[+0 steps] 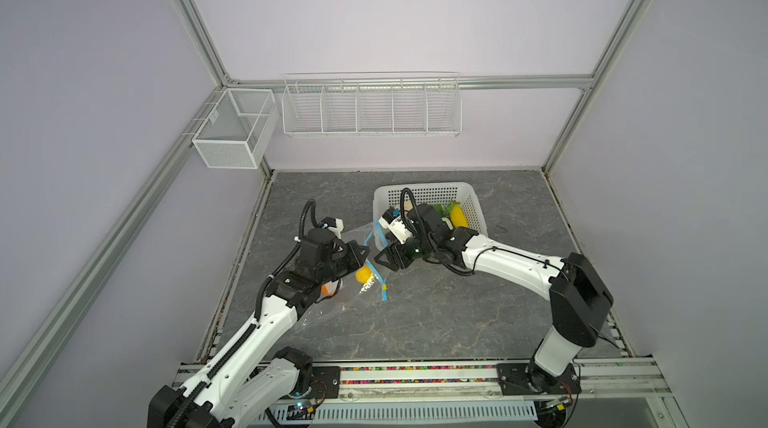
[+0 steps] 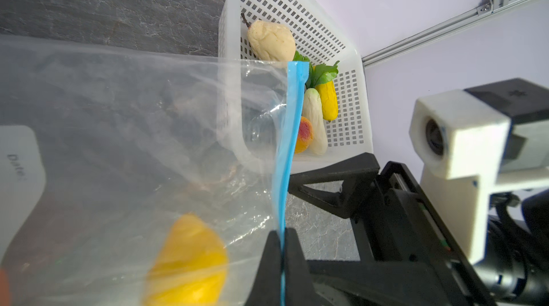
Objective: Place the food in the zip-top bag and seal the zipper
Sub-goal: 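Release the lemon into the bag by opening the right gripper, then withdraw the right gripper back over the basket above the peach, then lower the right gripper and close it on the orange-red peach, then carry the peach with the right gripper into the bag mouth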
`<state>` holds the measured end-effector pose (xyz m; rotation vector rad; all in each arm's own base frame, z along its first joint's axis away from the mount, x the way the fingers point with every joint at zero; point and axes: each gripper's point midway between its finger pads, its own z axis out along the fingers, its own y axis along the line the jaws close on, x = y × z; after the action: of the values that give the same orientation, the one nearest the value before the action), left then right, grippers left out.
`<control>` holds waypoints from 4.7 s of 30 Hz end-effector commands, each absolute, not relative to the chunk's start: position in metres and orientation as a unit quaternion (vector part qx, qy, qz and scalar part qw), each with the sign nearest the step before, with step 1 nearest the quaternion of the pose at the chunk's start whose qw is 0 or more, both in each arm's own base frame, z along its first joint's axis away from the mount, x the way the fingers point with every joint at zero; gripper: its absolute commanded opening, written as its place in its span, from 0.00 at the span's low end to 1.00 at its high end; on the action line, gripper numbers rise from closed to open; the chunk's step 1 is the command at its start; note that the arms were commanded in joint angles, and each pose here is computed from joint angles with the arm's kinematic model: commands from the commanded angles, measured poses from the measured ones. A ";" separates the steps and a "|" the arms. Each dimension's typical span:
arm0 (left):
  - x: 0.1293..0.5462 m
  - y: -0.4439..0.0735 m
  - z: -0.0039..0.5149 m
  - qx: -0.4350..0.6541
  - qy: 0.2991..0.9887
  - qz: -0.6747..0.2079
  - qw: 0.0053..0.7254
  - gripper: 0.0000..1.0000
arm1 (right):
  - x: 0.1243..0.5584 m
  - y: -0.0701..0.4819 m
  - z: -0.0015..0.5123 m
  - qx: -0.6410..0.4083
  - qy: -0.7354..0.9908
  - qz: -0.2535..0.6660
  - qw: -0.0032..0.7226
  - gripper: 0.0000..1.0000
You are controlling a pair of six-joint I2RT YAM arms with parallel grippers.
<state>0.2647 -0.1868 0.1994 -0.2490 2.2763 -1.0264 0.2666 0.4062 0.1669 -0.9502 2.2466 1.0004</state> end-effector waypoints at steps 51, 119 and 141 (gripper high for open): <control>0.264 -0.204 0.197 -0.028 0.860 -0.407 0.305 0.00 | 0.392 0.239 0.118 -0.176 0.963 0.069 0.190 0.62; 0.259 -0.200 0.189 -0.035 0.856 -0.413 0.311 0.00 | 0.375 0.275 0.052 -0.125 0.986 0.093 0.060 0.70; 0.266 -0.200 0.200 -0.053 0.849 -0.418 0.318 0.00 | 0.378 0.262 0.144 -0.151 0.964 0.142 0.169 0.63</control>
<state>0.2609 -0.2010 0.1886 -0.1227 2.2713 -1.0939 0.3832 0.2596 0.1317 -0.3829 2.7884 0.3451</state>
